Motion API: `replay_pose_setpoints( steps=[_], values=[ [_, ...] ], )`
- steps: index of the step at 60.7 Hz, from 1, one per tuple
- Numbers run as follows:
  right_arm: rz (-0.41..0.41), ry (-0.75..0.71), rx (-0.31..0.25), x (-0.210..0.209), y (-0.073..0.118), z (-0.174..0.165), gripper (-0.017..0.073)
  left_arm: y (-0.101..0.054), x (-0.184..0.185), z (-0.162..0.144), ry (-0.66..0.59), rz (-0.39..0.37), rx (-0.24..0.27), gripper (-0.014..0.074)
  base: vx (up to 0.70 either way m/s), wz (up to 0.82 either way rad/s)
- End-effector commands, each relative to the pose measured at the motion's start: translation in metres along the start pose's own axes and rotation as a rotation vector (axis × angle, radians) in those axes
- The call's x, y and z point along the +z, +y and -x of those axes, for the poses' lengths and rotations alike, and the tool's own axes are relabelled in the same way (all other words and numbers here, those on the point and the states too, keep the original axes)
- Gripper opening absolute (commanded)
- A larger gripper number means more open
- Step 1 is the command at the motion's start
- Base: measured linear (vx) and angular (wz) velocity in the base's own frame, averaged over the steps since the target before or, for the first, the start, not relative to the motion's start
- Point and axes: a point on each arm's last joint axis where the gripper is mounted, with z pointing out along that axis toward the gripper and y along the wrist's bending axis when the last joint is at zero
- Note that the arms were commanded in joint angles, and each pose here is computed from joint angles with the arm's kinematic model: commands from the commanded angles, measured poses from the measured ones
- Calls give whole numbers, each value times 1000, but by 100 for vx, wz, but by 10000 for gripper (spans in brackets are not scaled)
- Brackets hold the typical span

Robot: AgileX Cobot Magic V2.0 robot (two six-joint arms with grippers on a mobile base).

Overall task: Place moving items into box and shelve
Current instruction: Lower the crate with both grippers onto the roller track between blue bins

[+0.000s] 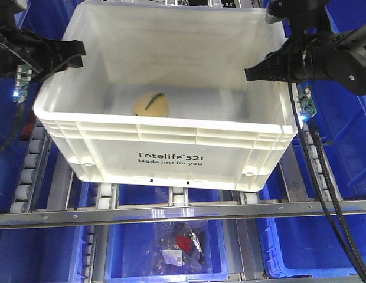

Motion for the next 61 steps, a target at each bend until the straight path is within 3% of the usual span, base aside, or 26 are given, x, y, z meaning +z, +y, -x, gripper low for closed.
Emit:
replay_pose_setpoints(
  steps=[1,6,19,28,31,42,52,61],
  values=[
    [69,-201,101,-15,1,28,-1,-37,-11,9,-40,-146,-121,1,0,0],
    [55,-198,159,-14,-6,28,0,-43,-7,3,-7,-159,-104,3,0,0],
    [47,-188,159,-12,-8,27,8,-46,0,-4,47,-171,-103,20,0,1],
    [52,-188,157,-8,-7,26,56,-49,10,-15,164,-223,-189,83,0,0],
    [51,-186,157,-8,-7,26,83,-49,12,-19,199,-230,-195,109,0,0],
    [41,-167,155,-8,-8,24,237,-47,17,-21,199,-225,-74,280,0,1],
    [30,-143,155,-8,-8,22,446,-45,17,-15,128,-211,-9,437,0,0],
    [18,-119,155,-8,-9,20,615,-43,18,-10,67,-191,12,534,0,1]
  ],
)
